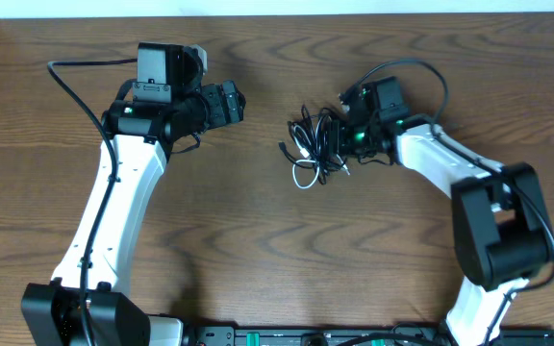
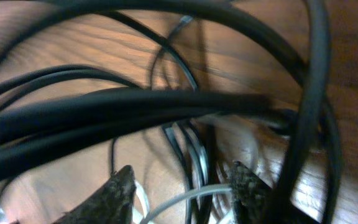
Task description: Untangle cables
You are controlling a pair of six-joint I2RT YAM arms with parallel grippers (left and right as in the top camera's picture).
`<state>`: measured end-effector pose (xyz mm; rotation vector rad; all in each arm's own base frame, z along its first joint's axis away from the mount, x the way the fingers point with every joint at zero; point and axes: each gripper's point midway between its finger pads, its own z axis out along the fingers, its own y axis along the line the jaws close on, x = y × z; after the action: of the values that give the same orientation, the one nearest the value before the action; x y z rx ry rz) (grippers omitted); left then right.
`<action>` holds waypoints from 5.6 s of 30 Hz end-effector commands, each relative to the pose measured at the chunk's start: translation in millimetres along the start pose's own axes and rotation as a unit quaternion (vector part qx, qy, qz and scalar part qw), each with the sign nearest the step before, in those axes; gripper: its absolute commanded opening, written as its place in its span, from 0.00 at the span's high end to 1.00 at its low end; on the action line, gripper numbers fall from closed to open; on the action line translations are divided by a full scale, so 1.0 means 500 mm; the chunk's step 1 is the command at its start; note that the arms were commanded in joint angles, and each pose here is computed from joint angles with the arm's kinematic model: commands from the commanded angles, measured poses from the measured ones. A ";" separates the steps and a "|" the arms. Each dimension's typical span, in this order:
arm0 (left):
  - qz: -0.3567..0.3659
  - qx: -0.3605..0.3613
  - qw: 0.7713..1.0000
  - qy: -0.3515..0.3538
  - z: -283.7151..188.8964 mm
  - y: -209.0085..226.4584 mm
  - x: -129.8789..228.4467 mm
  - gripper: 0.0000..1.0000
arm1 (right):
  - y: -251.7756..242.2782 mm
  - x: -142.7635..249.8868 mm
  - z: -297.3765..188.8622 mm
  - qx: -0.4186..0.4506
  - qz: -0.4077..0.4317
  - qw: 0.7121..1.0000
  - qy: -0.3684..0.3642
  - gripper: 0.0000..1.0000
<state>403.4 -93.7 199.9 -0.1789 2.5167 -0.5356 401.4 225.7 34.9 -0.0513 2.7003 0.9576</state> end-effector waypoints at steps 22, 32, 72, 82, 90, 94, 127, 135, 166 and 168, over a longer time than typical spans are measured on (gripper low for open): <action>0.008 -0.004 1.000 0.011 0.009 0.004 0.011 0.17 | 0.182 -0.109 -0.352 0.100 -0.150 0.984 -0.012 0.99; 0.009 0.047 0.998 0.027 0.007 -0.032 0.022 0.17 | 0.227 -0.137 -0.432 0.120 -0.173 0.976 -0.047 0.99; 0.058 0.081 0.995 0.008 0.011 -0.082 0.012 0.01 | 0.583 -0.259 -1.004 -0.070 -0.396 0.791 -0.461 0.99; 0.058 0.081 0.995 0.007 0.011 -0.083 0.011 0.01 | 0.656 -0.251 -1.115 -0.106 -0.409 0.723 -0.546 0.99; 0.144 0.174 0.974 0.007 -0.007 -0.147 0.020 0.01 | 0.505 -0.296 -0.928 -0.051 -0.314 0.853 -0.414 0.99; 0.158 0.216 0.964 -0.001 -0.022 -0.180 0.017 0.01 | 0.426 -0.316 -0.821 -0.041 -0.258 0.904 -0.339 0.99; 0.287 0.163 0.944 -0.024 0.266 -0.303 0.092 0.28 | 0.331 -0.331 -0.689 -0.032 -0.193 0.948 -0.250 0.99; 0.281 0.161 0.946 -0.032 0.242 -0.302 0.077 0.92 | 0.316 -0.332 -0.688 -0.012 -0.189 0.950 -0.250 0.99; 0.185 0.146 0.947 -0.217 -0.227 -0.233 -0.104 0.93 | -0.241 -0.305 -0.596 0.263 0.105 0.955 -0.093 0.99; 0.182 0.148 0.946 -0.224 -0.236 -0.234 -0.113 0.93 | -0.288 -0.302 -0.574 0.266 0.124 0.953 -0.077 0.99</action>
<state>389.2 -151.1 347.8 0.2743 1.9788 -0.6091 490.1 -47.5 232.1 0.3739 2.7059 0.2932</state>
